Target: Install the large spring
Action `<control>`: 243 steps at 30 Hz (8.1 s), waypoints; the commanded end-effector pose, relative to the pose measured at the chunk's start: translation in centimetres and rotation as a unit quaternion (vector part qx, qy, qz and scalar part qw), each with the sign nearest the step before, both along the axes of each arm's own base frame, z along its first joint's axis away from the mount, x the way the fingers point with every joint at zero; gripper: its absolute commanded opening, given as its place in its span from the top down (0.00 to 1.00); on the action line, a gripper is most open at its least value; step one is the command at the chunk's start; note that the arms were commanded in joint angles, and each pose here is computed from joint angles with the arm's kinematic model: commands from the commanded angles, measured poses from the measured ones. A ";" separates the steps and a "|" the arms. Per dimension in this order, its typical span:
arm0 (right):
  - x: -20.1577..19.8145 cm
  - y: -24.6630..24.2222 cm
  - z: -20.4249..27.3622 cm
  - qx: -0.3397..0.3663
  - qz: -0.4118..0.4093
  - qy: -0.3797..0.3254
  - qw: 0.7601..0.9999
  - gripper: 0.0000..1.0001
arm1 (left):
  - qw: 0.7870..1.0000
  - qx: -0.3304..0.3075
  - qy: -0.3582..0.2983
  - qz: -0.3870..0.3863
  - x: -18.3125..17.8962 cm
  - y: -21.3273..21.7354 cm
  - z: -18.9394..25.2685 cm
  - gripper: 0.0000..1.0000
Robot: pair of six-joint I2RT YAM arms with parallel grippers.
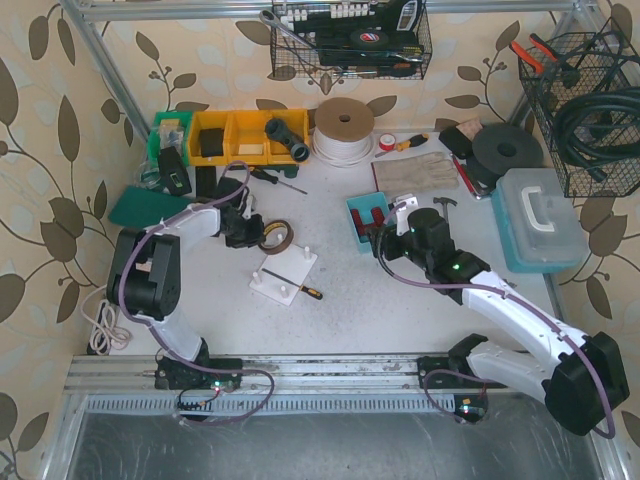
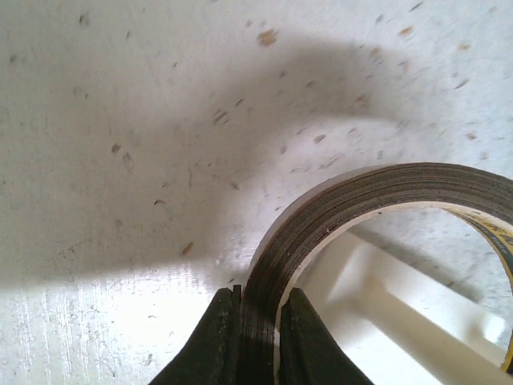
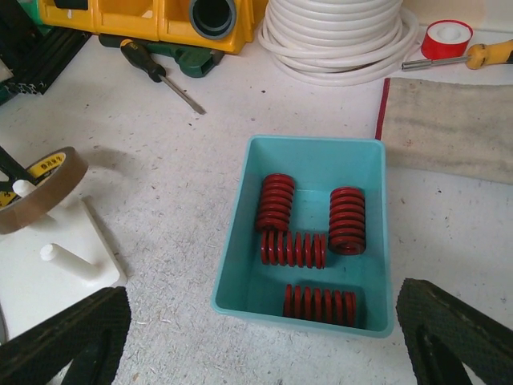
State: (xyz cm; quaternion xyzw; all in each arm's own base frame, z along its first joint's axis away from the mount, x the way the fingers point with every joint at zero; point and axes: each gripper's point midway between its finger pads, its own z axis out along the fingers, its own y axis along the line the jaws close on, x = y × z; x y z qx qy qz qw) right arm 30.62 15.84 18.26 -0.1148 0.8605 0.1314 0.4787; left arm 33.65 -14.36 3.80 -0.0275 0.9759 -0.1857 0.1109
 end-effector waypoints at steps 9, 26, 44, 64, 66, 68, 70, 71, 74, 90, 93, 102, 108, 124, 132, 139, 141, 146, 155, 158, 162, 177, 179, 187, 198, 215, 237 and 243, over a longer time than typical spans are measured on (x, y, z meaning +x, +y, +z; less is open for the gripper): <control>-0.3 -0.3 0.0 -0.009 -0.001 -0.003 1.000 0.09 | 0.995 -0.042 -0.089 -0.008 2.2 -1.4 8.8 0.97; -0.1 -0.8 -0.3 -0.018 -0.023 -0.001 1.000 0.10 | 0.975 0.088 -0.140 0.148 9.1 7.4 6.6 1.00; -0.2 0.2 -0.5 -0.014 0.007 -0.015 1.000 0.12 | 0.971 0.151 -0.078 0.166 14.1 11.0 1.5 0.74; 0.0 -0.5 -0.4 -0.019 -0.013 -0.015 1.000 0.13 | 0.988 0.058 -0.124 0.073 6.8 4.8 8.9 0.55; 0.1 -0.8 -0.5 -0.021 -0.020 -0.013 0.999 0.13 | 0.988 0.069 -0.130 0.039 5.1 3.3 9.6 0.55; 0.1 -1.1 -0.5 -0.024 -0.028 -0.013 0.999 0.13 | 0.988 0.053 -0.143 -0.013 3.3 0.6 10.4 0.55; 0.2 -1.2 -0.5 -0.026 -0.032 -0.012 0.999 0.13 | 0.985 0.040 -0.158 -0.057 1.5 -1.6 11.2 0.56; 0.1 -1.2 -0.5 -0.025 -0.033 -0.012 0.999 0.13 | 0.982 0.031 -0.168 -0.082 0.6 -2.8 11.5 0.57; 0.2 -1.5 -0.6 -0.027 -0.042 -0.011 0.999 0.14 | 0.956 -0.003 -0.224 -0.189 -2.7 -6.8 13.5 0.61; 0.4 -4.7 -1.2 -0.062 -0.123 -0.001 0.990 0.14 | 0.583 -0.011 -0.355 -0.731 -19.1 -14.5 10.0 0.54; 0.5 -5.6 -1.3 -0.067 -0.144 0.002 0.987 0.13 | 0.564 -0.007 -0.333 -0.756 -20.2 -13.9 8.2 0.50; 0.5 -6.3 -1.2 -0.068 -0.157 0.003 0.985 0.14 | 0.552 0.090 -0.244 -0.792 -17.8 -14.1 2.4 0.56; 0.5 -6.4 -1.2 -0.068 -0.157 0.003 0.985 0.14 | 0.537 0.130 -0.251 -0.795 -16.1 -14.7 1.0 0.53; 0.6 -6.5 -1.2 -0.069 -0.158 0.004 0.985 0.13 | 0.524 0.140 -0.224 -0.810 -15.9 -14.4 -1.3 0.58; 0.6 -6.5 -1.2 -0.071 -0.158 0.005 0.985 0.14 | 0.517 0.149 -0.222 -0.813 -15.7 -14.2 -1.5 0.73; 0.6 -6.5 -1.2 -0.072 -0.159 0.006 0.985 0.13 | 0.514 0.143 -0.235 -0.812 -15.8 -14.5 -0.4 0.84; 0.5 -6.5 -1.3 -0.072 -0.159 0.007 0.985 0.14 | 0.514 0.144 -0.236 -0.812 -15.7 -14.5 -0.1 0.87; 0.6 -6.5 -1.2 -0.071 -0.159 0.007 0.985 0.13 | 0.512 0.146 -0.257 -0.806 -15.3 -15.0 1.5 0.91; 0.5 -6.5 -1.2 -0.072 -0.158 0.008 0.985 0.14 | 0.535 0.197 -0.321 -0.756 -12.4 -15.9 6.8 0.96; 0.5 -6.5 -1.2 -0.072 -0.158 0.008 0.985 0.14 | 0.569 0.228 -0.337 -0.714 -10.3 -15.7 8.5 0.99; 0.5 -6.5 -1.2 -0.072 -0.158 0.008 0.985 0.14 | 0.637 0.267 -0.351 -0.633 -6.8 -14.2 10.5 1.00; 0.5 -6.4 -1.2 -0.072 -0.155 0.010 0.985 0.14 | 0.869 0.343 -0.313 -0.169 3.8 4.4 13.9 1.00; 0.6 -6.3 -1.2 -0.071 -0.154 0.010 0.985 0.14 | 0.882 0.354 -0.286 -0.123 4.4 6.2 13.2 1.00; 0.5 -6.3 -1.3 -0.070 -0.152 0.011 0.986 0.14 | 0.934 0.328 -0.132 -0.047 5.2 10.4 6.7 1.00; 0.5 -6.2 -1.3 -0.069 -0.150 0.011 0.986 0.14 | 0.935 0.347 -0.055 -0.044 5.3 12.5 1.4 0.86; 0.6 -6.0 -1.5 -0.072 -0.146 0.015 0.987 0.14 | 0.959 0.235 -0.153 0.032 5.7 9.9 8.1 0.20; 6.9 -1.3 -2.7 -0.138 -0.087 0.084 0.983 0.56 | 0.955 -0.110 -0.269 0.066 0.5 1.8 17.7 0.17; 9.6 -0.6 -6.4 -0.167 -0.087 0.128 0.974 0.57 | 0.952 -0.116 -0.281 0.046 0.2 -0.7 15.0 0.22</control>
